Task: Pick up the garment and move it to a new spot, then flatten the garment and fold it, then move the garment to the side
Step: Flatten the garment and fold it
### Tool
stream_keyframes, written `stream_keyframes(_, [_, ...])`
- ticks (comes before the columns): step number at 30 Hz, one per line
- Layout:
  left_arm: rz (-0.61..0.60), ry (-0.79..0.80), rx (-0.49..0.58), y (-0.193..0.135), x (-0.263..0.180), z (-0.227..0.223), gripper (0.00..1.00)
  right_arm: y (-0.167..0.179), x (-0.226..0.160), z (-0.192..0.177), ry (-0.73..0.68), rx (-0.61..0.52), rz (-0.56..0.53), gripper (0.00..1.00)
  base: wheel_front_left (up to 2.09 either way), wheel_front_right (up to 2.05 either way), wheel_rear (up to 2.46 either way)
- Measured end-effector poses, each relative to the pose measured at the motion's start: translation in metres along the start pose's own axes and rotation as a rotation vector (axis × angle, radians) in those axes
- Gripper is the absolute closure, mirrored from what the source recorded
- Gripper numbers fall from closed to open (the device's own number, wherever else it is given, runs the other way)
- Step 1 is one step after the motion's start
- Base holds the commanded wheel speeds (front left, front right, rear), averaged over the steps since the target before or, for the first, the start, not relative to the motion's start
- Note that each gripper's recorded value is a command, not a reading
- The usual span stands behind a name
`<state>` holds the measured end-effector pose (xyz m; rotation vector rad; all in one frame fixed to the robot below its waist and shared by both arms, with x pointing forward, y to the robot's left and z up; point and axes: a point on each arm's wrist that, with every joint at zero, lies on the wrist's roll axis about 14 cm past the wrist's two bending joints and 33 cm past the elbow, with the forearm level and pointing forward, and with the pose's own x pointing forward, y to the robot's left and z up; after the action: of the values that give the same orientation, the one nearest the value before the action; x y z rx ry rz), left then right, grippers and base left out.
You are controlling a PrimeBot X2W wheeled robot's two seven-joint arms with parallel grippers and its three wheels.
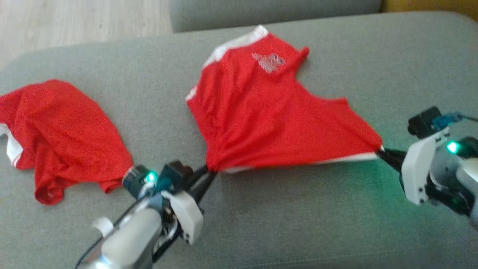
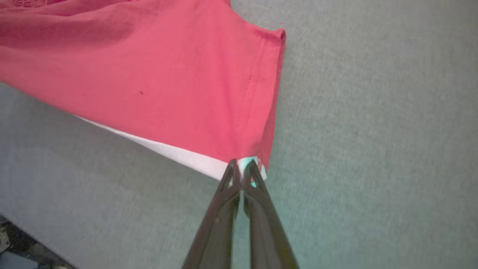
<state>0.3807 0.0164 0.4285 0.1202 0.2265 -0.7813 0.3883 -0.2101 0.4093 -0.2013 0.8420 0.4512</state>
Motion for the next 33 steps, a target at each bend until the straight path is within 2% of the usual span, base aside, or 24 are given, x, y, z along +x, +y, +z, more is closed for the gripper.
stream_keyframes(10, [-0.061, -0.004, -0.072, -0.056, -0.037, -0.006, 1.00, 0.019, -0.055, -0.060, 0.167, 0.075, 0.068, 1.00, 0.00, 0.00, 0.00])
stream_keyframes(13, [-0.060, 0.008, -0.084, -0.064, -0.046, -0.010, 1.00, 0.020, -0.064, -0.064, 0.180, 0.071, 0.075, 1.00, 0.00, 0.00, 0.00])
stream_keyframes(18, [-0.022, -0.021, -0.093, -0.052, -0.045, 0.002, 1.00, 0.012, -0.059, -0.035, 0.133, 0.031, 0.065, 1.00, 0.00, 0.00, 0.00])
stream_keyframes(23, [0.018, -0.069, -0.073, -0.026, -0.033, 0.024, 1.00, -0.002, -0.046, 0.015, 0.082, -0.035, 0.038, 1.00, 0.00, 0.00, 0.00])
stream_keyframes(33, [0.141, -0.121, -0.075, 0.038, -0.008, 0.046, 1.00, -0.010, 0.011, 0.114, 0.030, -0.165, 0.019, 1.00, 0.00, 0.00, 0.00])
